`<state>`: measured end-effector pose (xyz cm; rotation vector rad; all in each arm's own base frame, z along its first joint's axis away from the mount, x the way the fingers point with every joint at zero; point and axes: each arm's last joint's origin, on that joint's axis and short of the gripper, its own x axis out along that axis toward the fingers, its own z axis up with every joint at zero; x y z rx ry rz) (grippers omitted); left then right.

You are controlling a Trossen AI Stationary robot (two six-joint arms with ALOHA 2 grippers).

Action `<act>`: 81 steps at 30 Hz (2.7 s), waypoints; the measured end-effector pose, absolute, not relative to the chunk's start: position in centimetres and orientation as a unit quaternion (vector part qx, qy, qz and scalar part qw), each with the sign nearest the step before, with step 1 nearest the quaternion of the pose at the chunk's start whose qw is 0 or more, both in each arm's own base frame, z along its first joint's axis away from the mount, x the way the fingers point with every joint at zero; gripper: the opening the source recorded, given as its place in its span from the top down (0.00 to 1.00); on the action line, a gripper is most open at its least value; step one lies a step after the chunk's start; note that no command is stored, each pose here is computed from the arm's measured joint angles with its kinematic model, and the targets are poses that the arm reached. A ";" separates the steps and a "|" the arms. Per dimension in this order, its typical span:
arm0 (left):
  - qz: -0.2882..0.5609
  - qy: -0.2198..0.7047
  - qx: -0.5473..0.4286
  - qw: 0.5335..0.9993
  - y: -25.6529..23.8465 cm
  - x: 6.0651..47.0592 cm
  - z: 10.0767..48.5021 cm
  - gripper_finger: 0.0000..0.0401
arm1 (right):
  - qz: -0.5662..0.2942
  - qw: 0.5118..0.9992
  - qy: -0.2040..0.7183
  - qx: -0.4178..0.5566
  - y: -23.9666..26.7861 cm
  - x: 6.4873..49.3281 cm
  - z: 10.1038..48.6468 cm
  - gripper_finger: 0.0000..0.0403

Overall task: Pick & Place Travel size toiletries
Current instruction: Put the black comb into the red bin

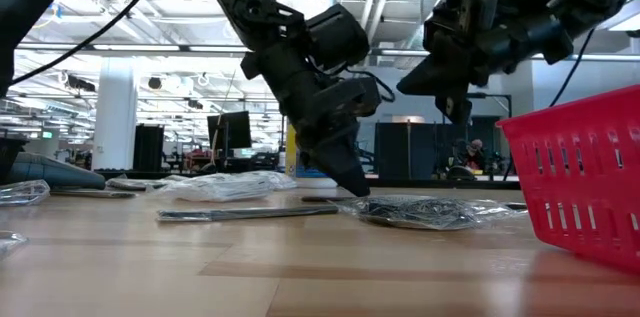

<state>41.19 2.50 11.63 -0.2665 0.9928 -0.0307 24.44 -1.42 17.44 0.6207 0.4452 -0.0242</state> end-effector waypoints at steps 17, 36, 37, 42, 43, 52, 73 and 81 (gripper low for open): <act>0.042 0.468 -0.115 0.875 1.1 38.9 16.8 1.00 | -0.012 0.929 0.259 0.265 -1.4 24.6 16.1 0.98; 0.073 0.496 -0.153 0.852 -0.8 36.5 13.1 1.00 | -0.042 0.940 0.278 0.192 -0.4 24.9 15.3 0.34; 0.076 0.495 -0.152 0.852 -0.8 36.5 13.1 1.00 | -0.040 0.939 0.283 0.191 -0.2 25.2 15.1 0.34; 0.087 0.493 -0.159 0.851 -0.7 36.5 13.1 1.00 | -0.034 0.931 0.313 0.184 1.0 27.1 13.8 0.34; 0.090 0.492 -0.159 0.851 -0.7 36.5 13.1 1.00 | -0.038 0.931 0.313 0.186 0.9 27.3 13.7 0.34; 0.156 0.394 -0.141 0.895 0.1 32.8 16.4 1.00 | -0.043 0.939 0.305 0.154 0.0 27.4 14.0 0.34; 0.060 0.374 -0.112 0.919 0.5 31.9 13.4 1.00 | -0.029 0.948 0.304 0.085 -0.3 27.5 13.8 0.34; 0.065 0.372 -0.133 0.917 0.4 32.3 12.6 1.00 | -0.025 0.941 0.324 0.095 -0.3 27.9 12.1 0.34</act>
